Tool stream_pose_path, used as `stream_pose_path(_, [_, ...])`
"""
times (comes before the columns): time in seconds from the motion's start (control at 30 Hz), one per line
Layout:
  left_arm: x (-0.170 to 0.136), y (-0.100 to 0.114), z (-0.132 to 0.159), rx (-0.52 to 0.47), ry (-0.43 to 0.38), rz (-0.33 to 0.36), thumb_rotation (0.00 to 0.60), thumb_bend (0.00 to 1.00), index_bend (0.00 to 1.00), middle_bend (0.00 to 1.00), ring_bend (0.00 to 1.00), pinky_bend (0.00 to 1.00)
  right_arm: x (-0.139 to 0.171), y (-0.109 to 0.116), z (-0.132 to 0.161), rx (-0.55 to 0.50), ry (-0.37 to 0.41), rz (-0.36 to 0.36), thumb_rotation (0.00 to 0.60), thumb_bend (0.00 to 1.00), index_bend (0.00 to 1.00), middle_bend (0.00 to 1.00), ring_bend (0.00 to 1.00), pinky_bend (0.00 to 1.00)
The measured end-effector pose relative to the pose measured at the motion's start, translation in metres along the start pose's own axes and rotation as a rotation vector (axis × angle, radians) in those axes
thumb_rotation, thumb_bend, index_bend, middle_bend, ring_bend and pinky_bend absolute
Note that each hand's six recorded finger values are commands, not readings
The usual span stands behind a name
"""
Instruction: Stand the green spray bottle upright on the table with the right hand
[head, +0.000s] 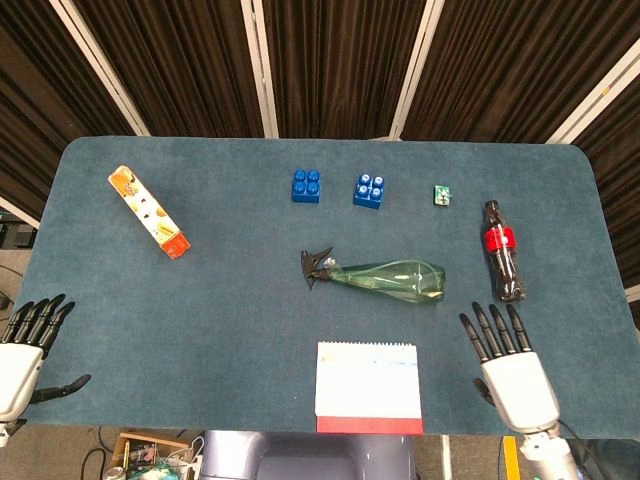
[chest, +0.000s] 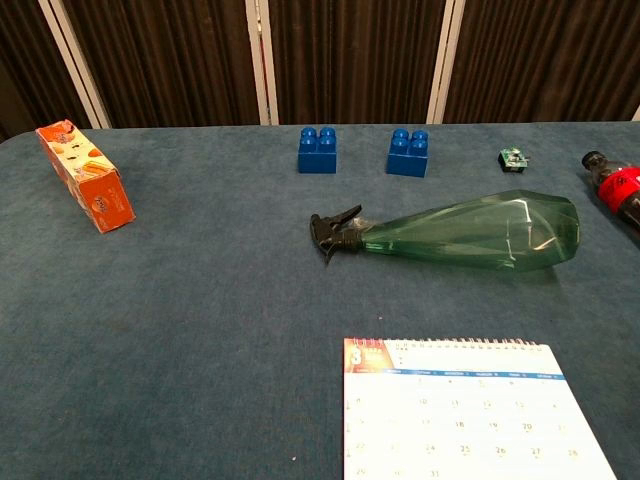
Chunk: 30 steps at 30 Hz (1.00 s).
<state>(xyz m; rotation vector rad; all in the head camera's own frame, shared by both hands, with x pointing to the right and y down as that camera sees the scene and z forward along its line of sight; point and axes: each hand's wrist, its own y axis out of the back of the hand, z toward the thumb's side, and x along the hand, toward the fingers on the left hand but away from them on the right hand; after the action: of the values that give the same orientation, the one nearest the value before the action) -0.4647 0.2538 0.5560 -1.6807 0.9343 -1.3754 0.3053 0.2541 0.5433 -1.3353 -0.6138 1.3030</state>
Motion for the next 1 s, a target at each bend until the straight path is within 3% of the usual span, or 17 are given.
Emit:
stream_pose_path(0.4, [0.013,-0.007,-0.003,0.006,0.020,-0.025,0.600,0.06,0.00,0.00,0.00,0.03,-0.063,0.007,0.057,0.239,0.004,-0.004,0.600,0.11,0.07,0.00,0.00,0.00])
stream_pose_path(0.6, [0.019,-0.014,-0.004,0.003,0.026,-0.059,0.600,0.06,0.00,0.00,0.00,0.03,-0.098,0.005,0.085,0.293,0.020,-0.005,0.600,0.11,0.15,0.00,0.00,0.00])
stream_pose_path(1.0, [0.033,-0.021,-0.018,-0.006,0.085,-0.092,0.600,0.06,0.00,0.00,0.00,0.03,-0.154,-0.018,0.111,0.366,0.019,0.060,0.600,0.12,0.22,0.00,0.00,0.00])
